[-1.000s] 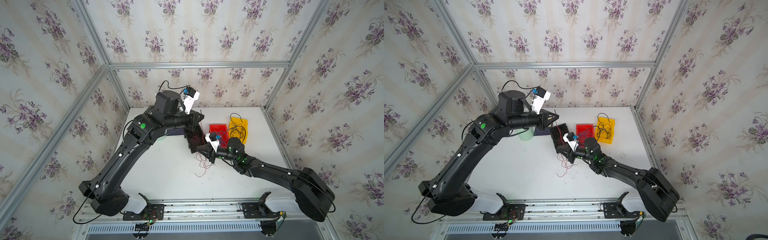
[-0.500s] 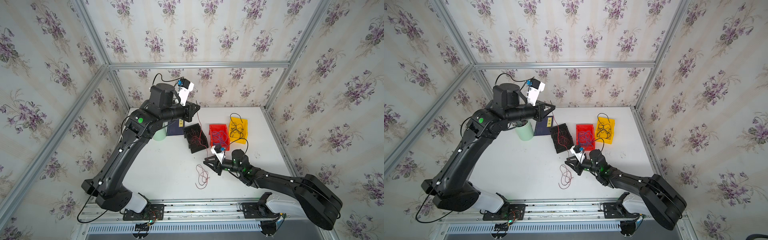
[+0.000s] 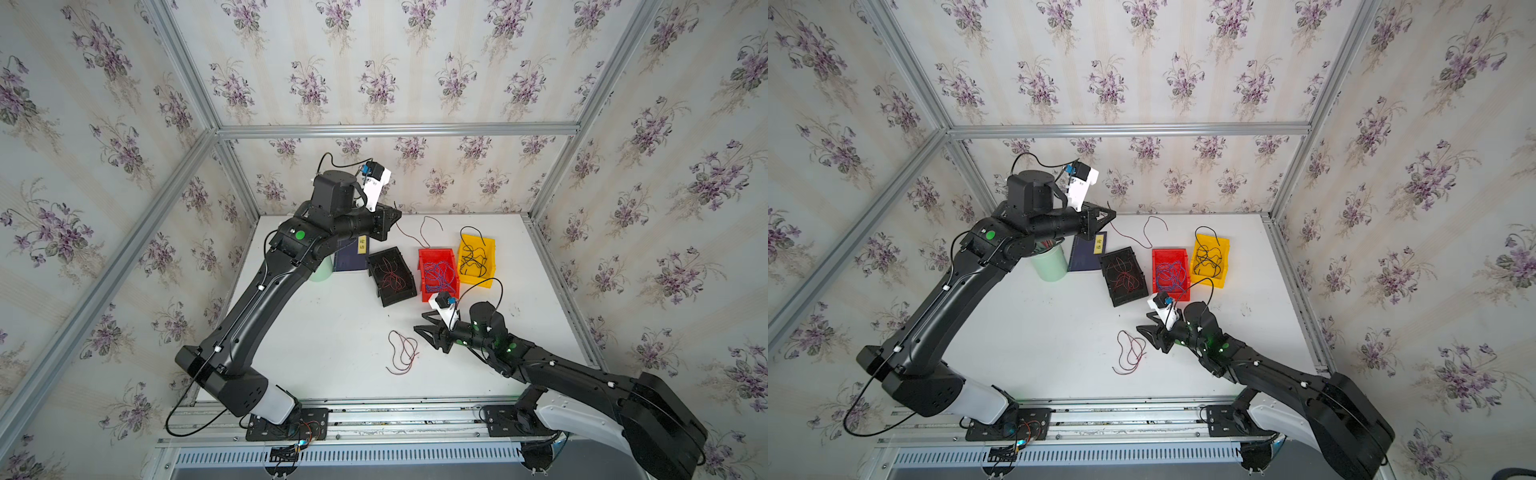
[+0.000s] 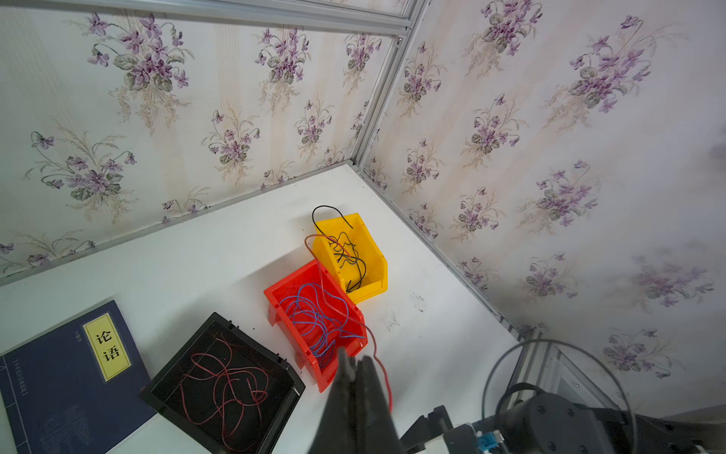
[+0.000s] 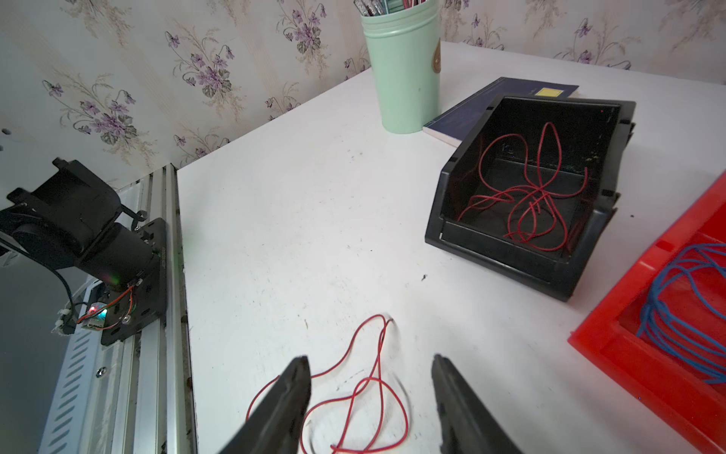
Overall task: Untangle and sort cables by color
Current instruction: Untie the cable.
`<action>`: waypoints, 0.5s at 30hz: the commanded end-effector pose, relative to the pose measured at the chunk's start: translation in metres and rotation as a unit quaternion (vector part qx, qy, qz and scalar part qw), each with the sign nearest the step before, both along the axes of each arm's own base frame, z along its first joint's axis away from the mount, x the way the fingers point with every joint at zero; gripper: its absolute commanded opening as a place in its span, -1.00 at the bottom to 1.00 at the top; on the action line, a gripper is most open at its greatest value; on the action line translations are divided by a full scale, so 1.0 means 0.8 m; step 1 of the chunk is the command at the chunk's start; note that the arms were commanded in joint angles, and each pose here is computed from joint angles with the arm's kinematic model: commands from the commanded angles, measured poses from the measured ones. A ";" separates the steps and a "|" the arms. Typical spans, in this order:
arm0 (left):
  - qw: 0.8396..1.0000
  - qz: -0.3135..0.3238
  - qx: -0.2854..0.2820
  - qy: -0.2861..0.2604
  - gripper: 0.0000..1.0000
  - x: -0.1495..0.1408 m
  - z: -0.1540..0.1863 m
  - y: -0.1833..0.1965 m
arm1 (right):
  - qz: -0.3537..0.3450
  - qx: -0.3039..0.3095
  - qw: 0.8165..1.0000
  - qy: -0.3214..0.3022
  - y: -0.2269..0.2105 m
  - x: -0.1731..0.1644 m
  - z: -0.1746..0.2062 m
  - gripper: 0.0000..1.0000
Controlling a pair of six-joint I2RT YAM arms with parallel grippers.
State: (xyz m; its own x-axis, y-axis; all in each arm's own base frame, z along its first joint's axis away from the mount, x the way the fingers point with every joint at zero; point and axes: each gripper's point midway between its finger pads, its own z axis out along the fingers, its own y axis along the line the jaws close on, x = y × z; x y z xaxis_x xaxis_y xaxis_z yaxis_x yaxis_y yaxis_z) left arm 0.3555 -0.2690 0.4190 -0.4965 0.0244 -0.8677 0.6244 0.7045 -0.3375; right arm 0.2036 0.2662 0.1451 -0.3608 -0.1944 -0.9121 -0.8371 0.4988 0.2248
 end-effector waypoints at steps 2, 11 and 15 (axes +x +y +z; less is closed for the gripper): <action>1.000 0.002 -0.005 -0.027 -1.00 0.021 -0.003 -0.004 | -0.027 0.004 1.000 -0.003 -0.012 0.002 0.017 0.15; 1.000 0.011 0.003 0.002 -1.00 0.054 -0.056 0.001 | -0.022 0.013 0.999 -0.023 -0.004 0.009 0.070 0.20; 1.000 0.019 0.015 0.018 -1.00 0.068 -0.082 0.008 | -0.027 0.020 0.999 -0.030 -0.003 0.014 0.089 0.20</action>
State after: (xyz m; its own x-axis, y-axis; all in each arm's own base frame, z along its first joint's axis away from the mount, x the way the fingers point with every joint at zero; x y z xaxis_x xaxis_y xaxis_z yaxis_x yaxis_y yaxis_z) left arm 0.4023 -0.2609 0.3514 -0.5600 0.0293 -0.8279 0.5629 0.7467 -0.3543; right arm 0.2139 0.2643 0.2129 -0.3093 -0.1329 -0.9416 -0.8250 0.5300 0.1962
